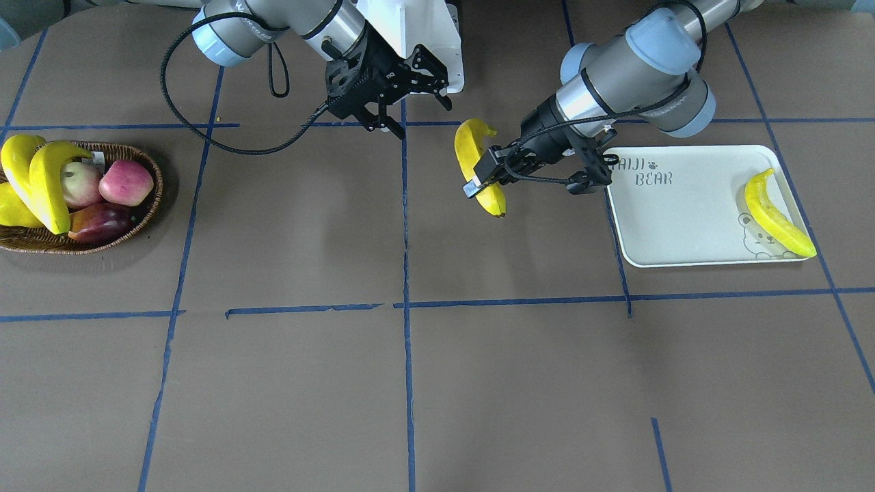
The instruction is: Transfer all bananas from basket to plate
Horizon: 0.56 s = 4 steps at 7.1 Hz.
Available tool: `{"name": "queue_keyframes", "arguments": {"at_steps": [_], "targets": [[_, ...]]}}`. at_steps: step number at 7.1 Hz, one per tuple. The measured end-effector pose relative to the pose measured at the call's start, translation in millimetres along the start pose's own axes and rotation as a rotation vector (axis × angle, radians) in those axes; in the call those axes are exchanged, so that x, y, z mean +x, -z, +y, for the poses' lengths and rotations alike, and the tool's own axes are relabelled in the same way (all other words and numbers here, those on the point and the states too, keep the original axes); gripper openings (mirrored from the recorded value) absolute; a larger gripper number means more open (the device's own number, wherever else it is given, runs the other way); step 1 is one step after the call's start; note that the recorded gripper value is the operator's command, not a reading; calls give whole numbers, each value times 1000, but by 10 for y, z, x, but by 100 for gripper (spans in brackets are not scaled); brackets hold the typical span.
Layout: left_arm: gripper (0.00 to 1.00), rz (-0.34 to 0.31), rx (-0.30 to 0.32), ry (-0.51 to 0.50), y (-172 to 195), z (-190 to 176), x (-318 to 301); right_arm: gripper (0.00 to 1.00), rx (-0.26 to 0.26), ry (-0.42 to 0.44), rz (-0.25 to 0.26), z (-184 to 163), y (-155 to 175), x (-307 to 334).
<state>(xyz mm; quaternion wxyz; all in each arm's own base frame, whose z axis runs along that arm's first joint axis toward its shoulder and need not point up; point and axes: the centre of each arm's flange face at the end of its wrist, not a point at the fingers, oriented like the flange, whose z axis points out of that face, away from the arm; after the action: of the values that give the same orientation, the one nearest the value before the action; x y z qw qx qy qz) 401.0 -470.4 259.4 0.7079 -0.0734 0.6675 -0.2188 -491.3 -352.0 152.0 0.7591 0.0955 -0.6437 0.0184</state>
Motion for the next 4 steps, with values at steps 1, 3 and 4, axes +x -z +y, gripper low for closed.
{"name": "queue_keyframes", "arguments": {"at_steps": [1,3,4], "targets": [[0,-36,53,29,101,-210,-324,100,-3,-13,63,-24,-6,195],[0,-128,155,106,438,-672,-1101,100,-3,-58,241,-153,19,445],[0,-169,198,134,618,-864,-1435,100,-15,-54,341,-197,107,514]]}}
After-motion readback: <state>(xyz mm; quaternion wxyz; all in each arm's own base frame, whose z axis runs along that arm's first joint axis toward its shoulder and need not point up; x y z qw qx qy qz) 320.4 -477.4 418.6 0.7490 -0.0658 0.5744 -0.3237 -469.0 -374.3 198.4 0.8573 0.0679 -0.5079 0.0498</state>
